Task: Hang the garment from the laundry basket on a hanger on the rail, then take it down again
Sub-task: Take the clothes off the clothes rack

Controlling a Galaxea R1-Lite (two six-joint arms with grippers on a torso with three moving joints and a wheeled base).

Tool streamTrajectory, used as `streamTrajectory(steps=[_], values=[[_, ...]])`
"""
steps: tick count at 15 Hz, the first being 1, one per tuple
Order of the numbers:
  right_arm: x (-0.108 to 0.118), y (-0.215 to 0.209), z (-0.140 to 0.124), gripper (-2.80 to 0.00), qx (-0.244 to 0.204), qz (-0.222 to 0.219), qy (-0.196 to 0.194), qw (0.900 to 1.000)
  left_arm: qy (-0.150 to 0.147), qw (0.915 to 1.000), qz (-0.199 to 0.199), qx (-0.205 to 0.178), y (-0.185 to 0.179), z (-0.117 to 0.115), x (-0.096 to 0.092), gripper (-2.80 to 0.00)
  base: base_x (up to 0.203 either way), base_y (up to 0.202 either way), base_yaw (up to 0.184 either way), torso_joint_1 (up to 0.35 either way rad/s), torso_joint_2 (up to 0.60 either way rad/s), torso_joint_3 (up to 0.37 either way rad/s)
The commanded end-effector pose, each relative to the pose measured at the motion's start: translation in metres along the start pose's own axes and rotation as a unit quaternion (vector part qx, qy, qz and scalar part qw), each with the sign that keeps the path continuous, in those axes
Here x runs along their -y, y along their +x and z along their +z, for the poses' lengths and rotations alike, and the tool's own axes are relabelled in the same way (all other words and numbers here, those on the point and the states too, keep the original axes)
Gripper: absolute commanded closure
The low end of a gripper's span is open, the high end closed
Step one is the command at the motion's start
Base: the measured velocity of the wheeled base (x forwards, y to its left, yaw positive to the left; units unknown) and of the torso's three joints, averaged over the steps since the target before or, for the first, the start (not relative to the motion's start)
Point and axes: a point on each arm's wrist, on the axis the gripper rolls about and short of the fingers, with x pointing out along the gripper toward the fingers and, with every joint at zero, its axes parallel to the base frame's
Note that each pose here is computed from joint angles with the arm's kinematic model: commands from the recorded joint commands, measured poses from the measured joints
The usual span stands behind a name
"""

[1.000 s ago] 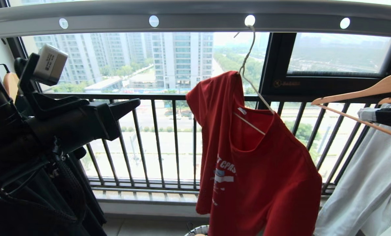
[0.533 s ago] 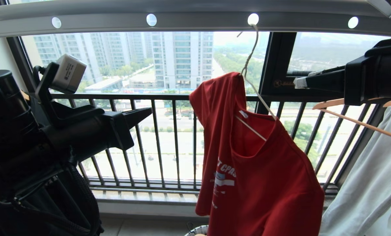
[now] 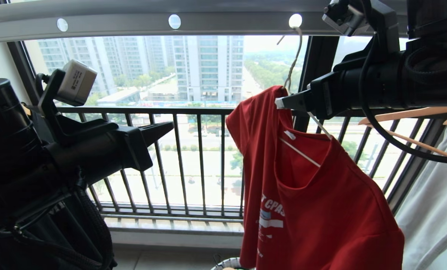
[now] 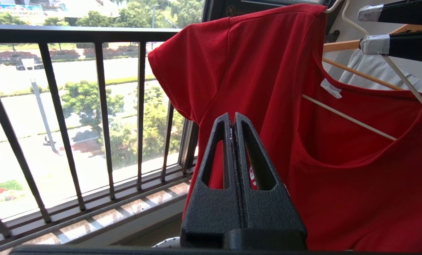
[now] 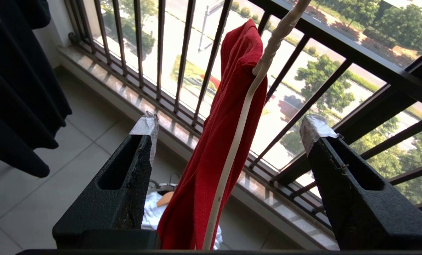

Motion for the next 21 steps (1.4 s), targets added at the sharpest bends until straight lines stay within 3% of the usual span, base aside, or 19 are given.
streamTrajectory(steps=[1,2,3,8,10,20,21], values=[[-0.002,0.008,-0.003,-2.80,-0.010,-0.004,-0.002,1.000,0.000,1.0000,-0.001,0.003,-0.001,0.001,0.000,0.00,0.000,0.000,0.000,0.000,0.00,0.000],[-0.003,0.011,-0.004,-2.80,-0.014,-0.009,-0.003,1.000,0.000,1.0000,-0.001,0.004,-0.001,0.001,0.001,0.00,0.000,0.000,0.000,0.000,0.00,0.000],[-0.003,0.012,-0.004,0.00,-0.014,-0.011,-0.003,1.000,0.000,1.0000,-0.001,0.005,-0.002,0.002,0.000,0.00,0.000,0.000,0.000,0.000,0.00,0.000],[-0.002,0.011,-0.005,0.00,-0.018,-0.012,-0.004,1.000,-0.002,0.9999,-0.008,0.007,-0.007,0.003,0.002,0.00,0.000,0.000,0.000,0.000,0.00,0.000],[-0.002,0.013,-0.006,0.00,-0.021,-0.012,-0.005,1.000,-0.001,0.9993,-0.038,0.003,-0.014,0.003,0.004,0.00,0.000,0.000,0.000,0.000,0.00,0.000],[-0.001,0.014,-0.006,0.00,-0.020,-0.023,-0.025,0.999,-0.001,0.9993,-0.038,0.000,-0.013,0.002,0.004,0.00,0.000,0.000,0.000,0.000,0.00,0.000],[-0.002,0.013,-0.004,-2.80,-0.016,-0.022,-0.027,0.999,-0.001,0.9993,-0.038,-0.001,-0.013,0.001,0.004,0.00,0.000,0.000,0.000,0.000,0.00,0.000]])
